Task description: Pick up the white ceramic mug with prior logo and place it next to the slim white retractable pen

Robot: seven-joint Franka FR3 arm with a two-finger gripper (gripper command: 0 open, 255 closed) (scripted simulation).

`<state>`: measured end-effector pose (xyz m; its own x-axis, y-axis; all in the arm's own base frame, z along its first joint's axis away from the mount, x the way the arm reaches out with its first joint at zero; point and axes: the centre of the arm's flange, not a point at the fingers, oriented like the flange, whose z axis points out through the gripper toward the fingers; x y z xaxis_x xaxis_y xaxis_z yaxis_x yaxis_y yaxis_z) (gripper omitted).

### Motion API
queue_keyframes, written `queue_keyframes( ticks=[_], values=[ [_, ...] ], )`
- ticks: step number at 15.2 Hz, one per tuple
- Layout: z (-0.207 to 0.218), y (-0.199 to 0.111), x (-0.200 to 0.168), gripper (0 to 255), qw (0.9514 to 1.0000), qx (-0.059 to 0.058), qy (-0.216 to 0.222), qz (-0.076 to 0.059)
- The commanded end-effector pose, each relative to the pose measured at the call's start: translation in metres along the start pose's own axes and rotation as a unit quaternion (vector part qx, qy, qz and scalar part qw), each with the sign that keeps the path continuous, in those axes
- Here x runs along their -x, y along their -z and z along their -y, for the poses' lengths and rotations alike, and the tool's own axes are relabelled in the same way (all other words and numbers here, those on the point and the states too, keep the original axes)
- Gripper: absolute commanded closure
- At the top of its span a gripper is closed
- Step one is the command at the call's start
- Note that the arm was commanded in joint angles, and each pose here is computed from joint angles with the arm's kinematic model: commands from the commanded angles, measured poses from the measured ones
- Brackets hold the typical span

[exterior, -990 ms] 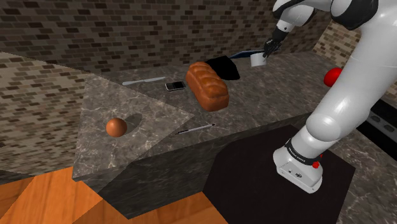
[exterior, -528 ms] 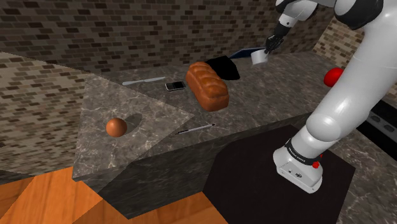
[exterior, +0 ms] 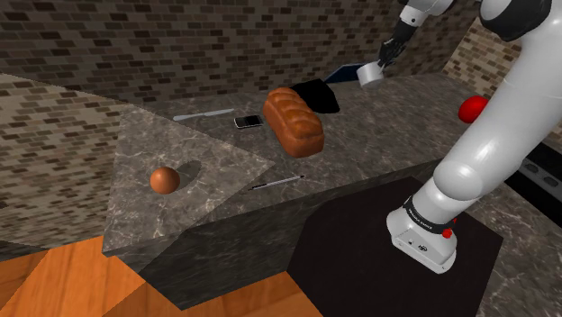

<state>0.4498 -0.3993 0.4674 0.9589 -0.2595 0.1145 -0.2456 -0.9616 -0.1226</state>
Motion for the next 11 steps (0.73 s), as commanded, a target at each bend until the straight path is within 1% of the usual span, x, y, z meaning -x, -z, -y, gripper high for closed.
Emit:
queue_keyframes(
  ticks=[1,11],
  values=[
    [0.001,0.011,0.0,255,1.0,0.0,0.0,0.0],
    [0.008,0.063,-0.006,255,1.0,0.0,0.0,0.0]
  ],
)
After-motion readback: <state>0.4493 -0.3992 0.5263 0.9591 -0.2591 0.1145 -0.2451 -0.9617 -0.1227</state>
